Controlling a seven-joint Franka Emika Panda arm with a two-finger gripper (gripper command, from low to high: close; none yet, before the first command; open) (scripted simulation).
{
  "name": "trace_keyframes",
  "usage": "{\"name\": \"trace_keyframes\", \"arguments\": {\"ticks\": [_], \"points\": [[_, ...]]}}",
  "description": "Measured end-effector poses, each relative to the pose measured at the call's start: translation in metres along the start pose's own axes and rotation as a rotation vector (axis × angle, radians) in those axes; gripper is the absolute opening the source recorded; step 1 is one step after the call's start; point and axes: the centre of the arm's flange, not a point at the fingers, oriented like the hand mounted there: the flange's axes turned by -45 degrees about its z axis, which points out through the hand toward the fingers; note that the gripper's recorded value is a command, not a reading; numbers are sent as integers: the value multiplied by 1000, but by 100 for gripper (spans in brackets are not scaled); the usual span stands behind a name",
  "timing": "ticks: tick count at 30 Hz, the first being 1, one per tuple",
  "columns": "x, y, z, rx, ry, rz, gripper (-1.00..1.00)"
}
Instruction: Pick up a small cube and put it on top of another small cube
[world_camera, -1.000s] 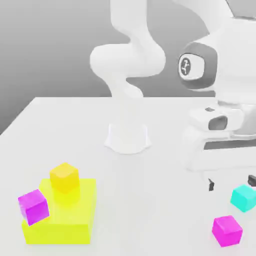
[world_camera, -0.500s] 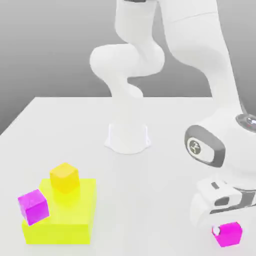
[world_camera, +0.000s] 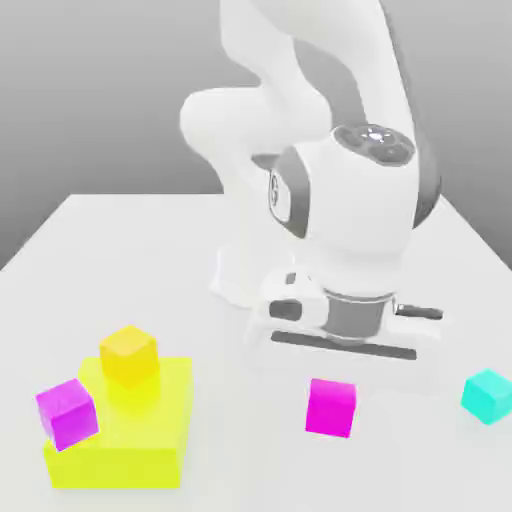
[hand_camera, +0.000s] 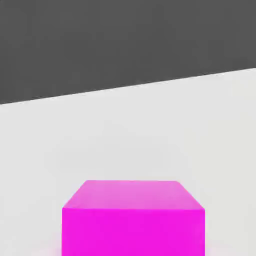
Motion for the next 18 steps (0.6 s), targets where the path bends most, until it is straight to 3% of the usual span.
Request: {"name": "trace_keyframes", "arguments": {"ticks": [9, 14, 15, 18], "points": [[-34, 182, -41, 47, -31, 545, -100], [-42, 195, 8, 58, -35, 602, -100], [-43, 195, 16, 57, -35, 603, 100], [-43, 195, 16, 58, -35, 603, 100]]}}
